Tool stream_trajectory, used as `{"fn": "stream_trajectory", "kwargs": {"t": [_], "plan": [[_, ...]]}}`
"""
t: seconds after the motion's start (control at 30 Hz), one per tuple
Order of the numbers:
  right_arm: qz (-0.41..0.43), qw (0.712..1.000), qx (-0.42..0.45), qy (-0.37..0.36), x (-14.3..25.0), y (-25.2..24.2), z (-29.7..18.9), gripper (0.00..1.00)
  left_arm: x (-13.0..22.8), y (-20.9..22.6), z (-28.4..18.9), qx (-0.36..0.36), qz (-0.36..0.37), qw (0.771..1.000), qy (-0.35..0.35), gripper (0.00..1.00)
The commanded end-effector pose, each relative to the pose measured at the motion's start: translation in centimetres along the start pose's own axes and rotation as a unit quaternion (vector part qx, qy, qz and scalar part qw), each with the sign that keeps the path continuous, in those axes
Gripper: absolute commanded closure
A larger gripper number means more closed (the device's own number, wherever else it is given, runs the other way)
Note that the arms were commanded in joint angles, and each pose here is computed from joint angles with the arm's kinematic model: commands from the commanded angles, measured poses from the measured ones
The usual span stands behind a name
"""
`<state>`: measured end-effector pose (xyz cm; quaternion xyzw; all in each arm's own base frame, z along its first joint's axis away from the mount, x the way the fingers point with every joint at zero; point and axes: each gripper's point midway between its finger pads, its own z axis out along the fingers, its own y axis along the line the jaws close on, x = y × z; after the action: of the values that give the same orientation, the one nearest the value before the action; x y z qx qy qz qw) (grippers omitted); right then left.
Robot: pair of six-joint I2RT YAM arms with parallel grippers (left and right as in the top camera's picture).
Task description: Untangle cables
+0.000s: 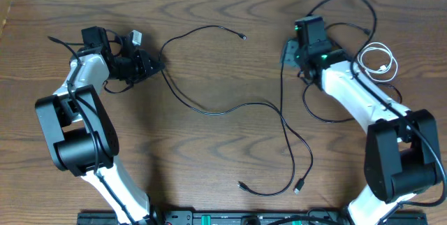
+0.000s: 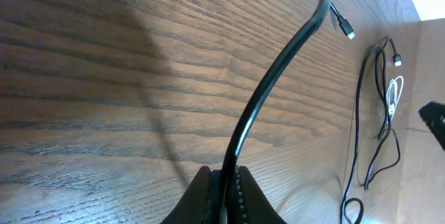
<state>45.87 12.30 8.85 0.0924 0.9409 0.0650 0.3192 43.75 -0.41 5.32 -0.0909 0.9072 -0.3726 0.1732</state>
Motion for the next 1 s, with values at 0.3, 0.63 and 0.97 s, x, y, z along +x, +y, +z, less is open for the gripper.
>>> {"fn": "stream_trajectory", "kwargs": {"t": [0.3,0.63,0.97], "plan": [[-0.089,0.984,0.02,0.151,9.5,2.1,-1.9,0.47,-0.3,-0.1,0.1,0.003,0.003,1.0,-0.001,0.91],[-0.081,0.971,-0.011,0.224,12.6,2.7,-3.1,0.52,-0.3,0.0,0.1,0.003,0.003,1.0,-0.001,0.92],[-0.065,0.968,0.009,0.244,14.2,0.8,-2.7,0.52,-0.3,-0.1,0.1,0.003,0.003,1.0,-0.001,0.91]]}}
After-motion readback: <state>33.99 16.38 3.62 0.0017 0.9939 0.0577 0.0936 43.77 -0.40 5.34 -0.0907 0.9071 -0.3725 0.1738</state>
